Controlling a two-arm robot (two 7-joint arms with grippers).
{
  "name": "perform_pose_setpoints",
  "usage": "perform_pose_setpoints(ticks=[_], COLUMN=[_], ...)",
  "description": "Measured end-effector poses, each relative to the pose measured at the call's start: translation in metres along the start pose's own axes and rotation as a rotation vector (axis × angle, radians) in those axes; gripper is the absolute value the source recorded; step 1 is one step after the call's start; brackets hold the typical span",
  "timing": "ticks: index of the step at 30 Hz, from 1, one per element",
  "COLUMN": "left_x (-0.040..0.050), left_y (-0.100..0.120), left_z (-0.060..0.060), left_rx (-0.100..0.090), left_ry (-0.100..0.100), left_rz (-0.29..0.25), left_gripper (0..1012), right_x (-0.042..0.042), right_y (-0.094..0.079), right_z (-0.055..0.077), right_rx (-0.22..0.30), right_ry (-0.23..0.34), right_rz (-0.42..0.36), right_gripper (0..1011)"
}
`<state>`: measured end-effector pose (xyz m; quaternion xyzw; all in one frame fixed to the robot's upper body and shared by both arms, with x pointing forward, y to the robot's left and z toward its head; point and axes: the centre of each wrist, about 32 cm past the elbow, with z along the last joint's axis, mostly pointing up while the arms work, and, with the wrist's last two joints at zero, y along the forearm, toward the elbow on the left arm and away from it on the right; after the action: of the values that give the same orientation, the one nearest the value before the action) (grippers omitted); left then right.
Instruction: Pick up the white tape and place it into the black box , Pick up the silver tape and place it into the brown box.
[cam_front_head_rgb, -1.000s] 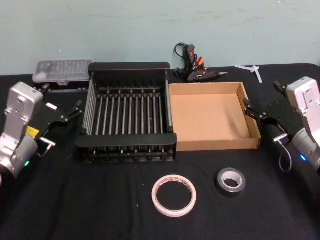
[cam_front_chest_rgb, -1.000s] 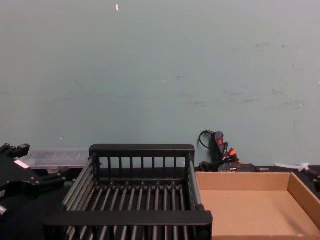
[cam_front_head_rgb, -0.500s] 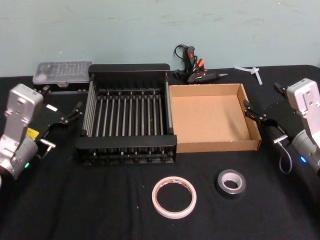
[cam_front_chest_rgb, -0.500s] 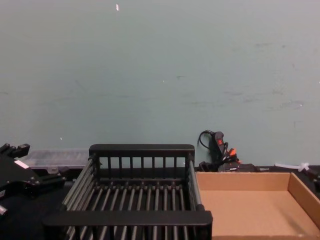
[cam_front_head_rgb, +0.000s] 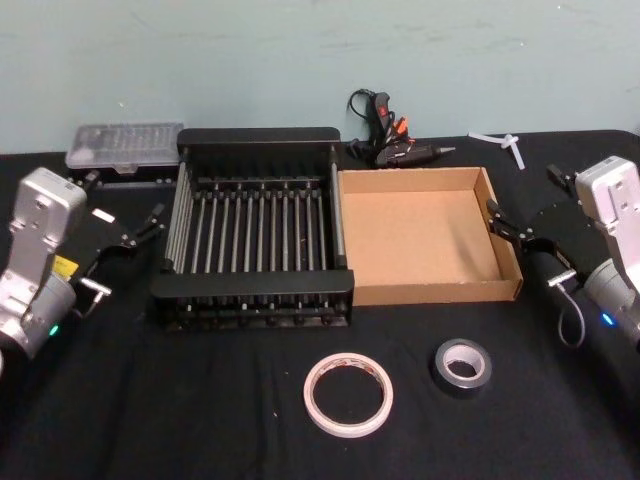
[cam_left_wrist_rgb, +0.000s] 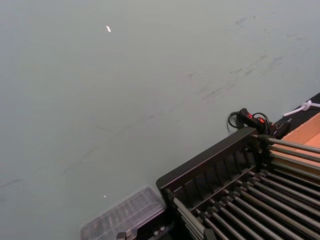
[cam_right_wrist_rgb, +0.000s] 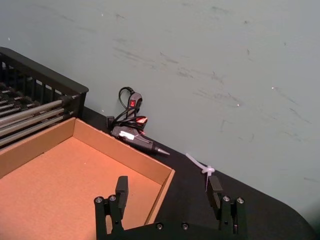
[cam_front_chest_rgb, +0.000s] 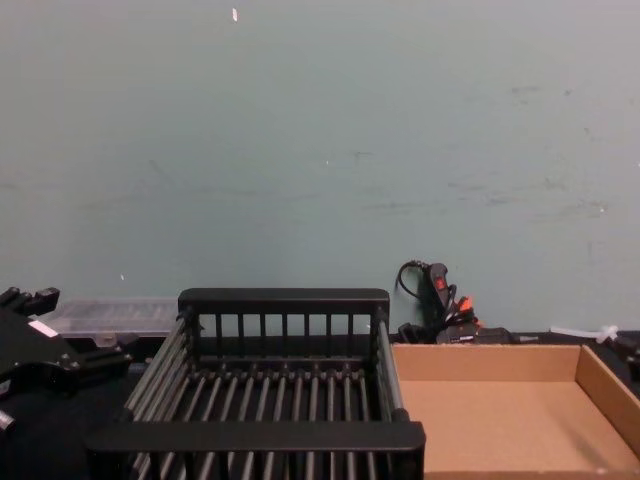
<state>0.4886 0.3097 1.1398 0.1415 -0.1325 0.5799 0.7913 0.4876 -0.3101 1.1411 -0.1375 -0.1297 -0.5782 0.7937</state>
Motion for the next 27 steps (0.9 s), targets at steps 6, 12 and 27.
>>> perform_pose_setpoints(ticks=[6,12,27], left_x=[0.0000,0.0000,0.0000], left_y=[0.000,0.000,0.000], left_z=[0.000,0.000,0.000], left_rx=[0.000,0.000,0.000], left_ry=[0.000,0.000,0.000], left_rz=[0.000,0.000,0.000], left_gripper=[1001,1001,1001], right_x=[0.0003,-0.0005,-0.0135], right_y=[-0.005,-0.011,-0.045], right_z=[0.004,0.010,0.028], right_rx=[0.004,0.008,0.003], right_ry=[0.034,0.072,0.174], right_rz=[0.020,0.042,0.125], right_gripper=[1002,1002,1000])
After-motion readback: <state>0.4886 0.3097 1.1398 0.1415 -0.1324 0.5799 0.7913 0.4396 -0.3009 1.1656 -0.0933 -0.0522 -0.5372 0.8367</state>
